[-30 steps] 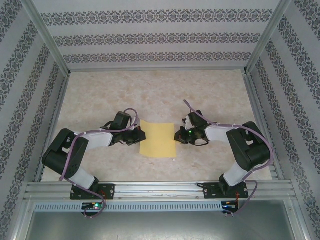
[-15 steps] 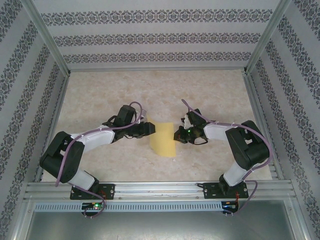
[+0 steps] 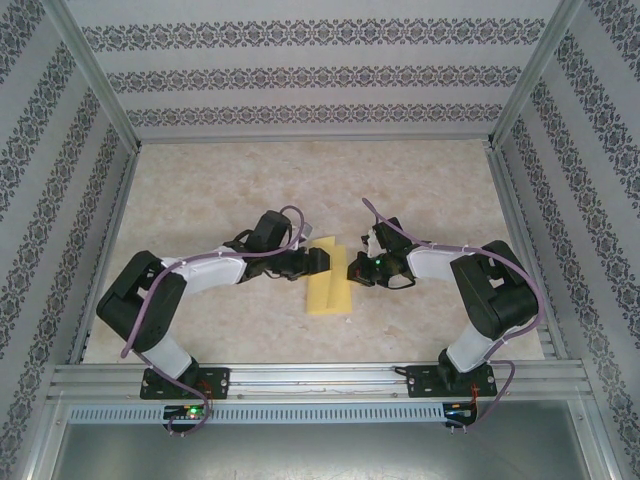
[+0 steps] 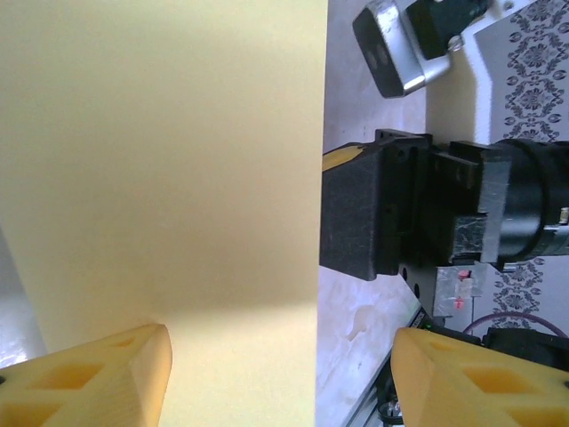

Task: Fold a paper plane with a square sheet of paper (fold left side to right side)
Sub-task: First fold in half a square sheet of paper at the center of the table.

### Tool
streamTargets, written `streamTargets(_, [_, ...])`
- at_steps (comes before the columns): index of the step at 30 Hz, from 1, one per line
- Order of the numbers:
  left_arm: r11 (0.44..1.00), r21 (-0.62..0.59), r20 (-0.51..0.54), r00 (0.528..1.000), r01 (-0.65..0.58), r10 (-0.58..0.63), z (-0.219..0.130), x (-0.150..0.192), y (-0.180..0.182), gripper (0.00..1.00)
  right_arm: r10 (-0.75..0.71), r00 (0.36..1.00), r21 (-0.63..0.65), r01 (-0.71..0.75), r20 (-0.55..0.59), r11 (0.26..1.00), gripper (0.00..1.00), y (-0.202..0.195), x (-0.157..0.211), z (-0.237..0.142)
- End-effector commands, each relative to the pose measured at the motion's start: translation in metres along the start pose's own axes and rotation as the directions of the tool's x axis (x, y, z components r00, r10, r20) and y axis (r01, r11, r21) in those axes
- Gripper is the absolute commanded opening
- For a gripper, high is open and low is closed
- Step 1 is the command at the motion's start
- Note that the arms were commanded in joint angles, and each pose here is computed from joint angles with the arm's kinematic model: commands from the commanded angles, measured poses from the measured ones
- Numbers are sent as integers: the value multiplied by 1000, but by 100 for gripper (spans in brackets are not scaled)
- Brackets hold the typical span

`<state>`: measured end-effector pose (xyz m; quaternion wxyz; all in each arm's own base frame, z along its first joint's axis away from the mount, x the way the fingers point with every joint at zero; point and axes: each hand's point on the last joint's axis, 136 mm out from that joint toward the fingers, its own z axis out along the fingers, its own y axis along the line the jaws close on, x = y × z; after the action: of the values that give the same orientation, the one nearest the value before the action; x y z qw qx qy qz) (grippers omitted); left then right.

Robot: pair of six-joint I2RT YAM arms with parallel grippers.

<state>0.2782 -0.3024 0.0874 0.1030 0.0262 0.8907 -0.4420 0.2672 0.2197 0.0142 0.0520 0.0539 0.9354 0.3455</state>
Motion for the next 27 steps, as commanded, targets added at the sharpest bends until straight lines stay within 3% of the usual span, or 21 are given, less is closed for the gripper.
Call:
streamTargets(1, [1000, 7, 4, 1000, -14, 14, 7, -3, -6, 65, 15, 1000, 72, -14, -19, 997, 0, -21, 11, 8])
streamTargets(7, [1000, -31, 15, 1000, -3, 3, 14, -6, 4, 48, 11, 1000, 58, -10, -14, 998, 0, -17, 9, 7])
streamTargets(12, [997, -78, 25, 1000, 11, -9, 16, -6, 15, 25, 11, 1000, 55, -10, -14, 998, 0, -17, 10, 7])
streamTargets(27, [995, -103, 16, 1000, 6, -5, 18, -5, 19, 4, -26, 999, -20, 27, 22, 999, 0, 6, 2, -1])
